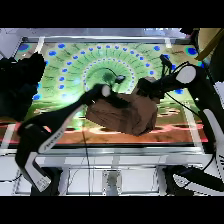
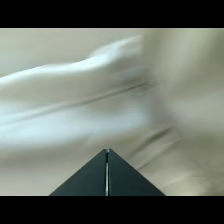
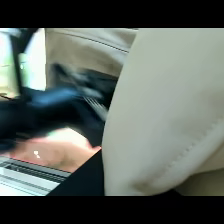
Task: Fold the clothes and pants, and hang the long-sleeved shirts on hangers.
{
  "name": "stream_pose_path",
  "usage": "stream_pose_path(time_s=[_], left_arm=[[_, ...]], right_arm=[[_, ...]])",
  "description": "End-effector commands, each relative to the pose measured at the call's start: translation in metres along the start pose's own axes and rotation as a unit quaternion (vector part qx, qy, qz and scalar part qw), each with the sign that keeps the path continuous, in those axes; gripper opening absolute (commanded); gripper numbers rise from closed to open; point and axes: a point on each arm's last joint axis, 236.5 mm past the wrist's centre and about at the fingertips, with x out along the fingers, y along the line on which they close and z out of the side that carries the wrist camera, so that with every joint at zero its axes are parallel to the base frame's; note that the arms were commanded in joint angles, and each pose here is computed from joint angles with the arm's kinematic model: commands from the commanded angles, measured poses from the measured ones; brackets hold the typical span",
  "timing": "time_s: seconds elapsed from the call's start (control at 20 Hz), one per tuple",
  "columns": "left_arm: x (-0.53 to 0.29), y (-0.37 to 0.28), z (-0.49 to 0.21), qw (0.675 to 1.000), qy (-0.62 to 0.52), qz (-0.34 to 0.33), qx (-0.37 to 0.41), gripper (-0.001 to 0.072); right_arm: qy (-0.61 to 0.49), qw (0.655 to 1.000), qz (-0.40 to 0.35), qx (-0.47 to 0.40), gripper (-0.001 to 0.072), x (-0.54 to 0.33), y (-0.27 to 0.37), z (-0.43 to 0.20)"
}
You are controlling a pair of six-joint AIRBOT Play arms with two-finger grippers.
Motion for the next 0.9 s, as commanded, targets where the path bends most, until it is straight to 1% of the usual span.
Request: stream_pose_path(time_s=[0.0,0.1,0.15,0.2,0.25,0.3,0.35,0.45,0.5,0.55,0.6,0.7,0.75,0.85], left_arm=[[-0.085,0.127,-0.053,0.984,0.112,0.138,-0.022,0.0010],[-0.126,0.166,-0.058,0.981,0.096,0.157,-0.069,0.0010],[-0.145,0.182,-0.057,0.979,0.078,0.165,-0.089,0.0010],[-0.162,0.193,-0.056,0.978,0.063,0.172,-0.104,0.0010],[-0.175,0.200,-0.056,0.976,0.050,0.178,-0.113,0.0010],[-0.186,0.205,-0.056,0.975,0.040,0.183,-0.120,0.0010],[-0.193,0.208,-0.055,0.974,0.033,0.186,-0.123,0.0010],[-0.198,0.208,-0.055,0.974,0.028,0.188,-0.125,0.0010],[-0.197,0.207,-0.055,0.974,0.029,0.186,-0.125,0.0010],[-0.196,0.204,-0.055,0.975,0.030,0.182,-0.124,0.0010],[-0.193,0.199,-0.054,0.977,0.029,0.171,-0.126,0.0010],[-0.189,0.193,-0.057,0.978,0.036,0.159,-0.130,0.0009],[-0.189,0.192,-0.060,0.978,0.040,0.158,-0.131,0.0010],[-0.188,0.192,-0.061,0.978,0.042,0.157,-0.131,0.0010]], right_arm=[[0.019,1.000,-0.006,0.024,0.0040,0.038,0.010,-0.008],[0.052,0.998,-0.018,0.034,0.0041,0.075,0.015,-0.026],[0.055,0.998,-0.011,0.032,0.0041,0.096,0.024,-0.031],[0.049,0.998,0.013,0.032,0.0042,0.113,0.042,-0.033],[0.035,0.998,0.049,0.024,0.0092,0.127,0.068,-0.035],[0.012,0.996,0.086,0.004,0.0205,0.133,0.094,-0.034],[-0.014,0.992,0.122,-0.024,0.0265,0.133,0.121,-0.033],[-0.063,0.980,0.170,-0.081,0.0264,0.121,0.169,-0.031],[-0.075,0.976,0.186,-0.089,0.0265,0.112,0.185,-0.029],[-0.082,0.973,0.187,-0.105,0.0310,0.104,0.192,-0.025],[-0.086,0.973,0.173,-0.126,0.0404,0.098,0.188,-0.019],[-0.070,0.980,0.125,-0.139,0.0415,0.084,0.154,-0.004],[-0.050,0.985,0.078,-0.144,0.0414,0.073,0.119,0.001],[-0.005,0.989,-0.047,-0.143,0.0420,0.043,0.032,0.008]])
